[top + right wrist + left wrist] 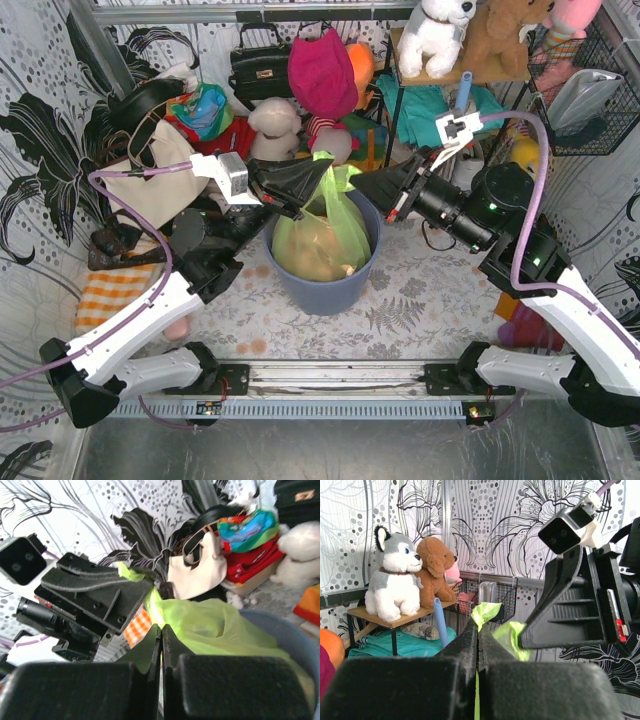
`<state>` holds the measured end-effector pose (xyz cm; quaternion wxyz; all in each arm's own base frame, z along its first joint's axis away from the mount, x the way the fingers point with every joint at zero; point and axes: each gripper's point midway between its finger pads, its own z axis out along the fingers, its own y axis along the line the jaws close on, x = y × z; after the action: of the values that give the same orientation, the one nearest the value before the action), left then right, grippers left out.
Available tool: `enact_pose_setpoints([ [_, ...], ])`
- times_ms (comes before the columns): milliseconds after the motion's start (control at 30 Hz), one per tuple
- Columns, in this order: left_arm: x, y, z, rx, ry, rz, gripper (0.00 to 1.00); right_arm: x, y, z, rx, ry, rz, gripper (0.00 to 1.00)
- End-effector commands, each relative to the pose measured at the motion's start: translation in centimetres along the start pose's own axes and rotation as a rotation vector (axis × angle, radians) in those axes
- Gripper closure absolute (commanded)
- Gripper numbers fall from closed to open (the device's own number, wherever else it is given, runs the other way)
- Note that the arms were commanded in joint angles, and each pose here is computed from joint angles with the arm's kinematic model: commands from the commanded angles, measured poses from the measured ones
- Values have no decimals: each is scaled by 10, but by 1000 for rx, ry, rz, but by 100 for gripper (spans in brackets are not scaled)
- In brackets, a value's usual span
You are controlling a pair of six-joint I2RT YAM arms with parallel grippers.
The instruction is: Tie the trash bag
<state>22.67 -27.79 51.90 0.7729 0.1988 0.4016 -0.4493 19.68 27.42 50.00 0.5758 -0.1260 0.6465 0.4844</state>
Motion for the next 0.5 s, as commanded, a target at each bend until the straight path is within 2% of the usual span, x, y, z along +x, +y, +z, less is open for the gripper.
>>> enact_pose_setpoints([
  [0,-24,2,0,-14,-57,28,100,25,14,-7,-77,97,96,100],
  [233,-20,4,1,-17,-51,25,100,56,26,-3,-128,169,198,100],
  [467,-15,4,0,-17,-42,13,100,75,34,11,-114,174,234,100],
])
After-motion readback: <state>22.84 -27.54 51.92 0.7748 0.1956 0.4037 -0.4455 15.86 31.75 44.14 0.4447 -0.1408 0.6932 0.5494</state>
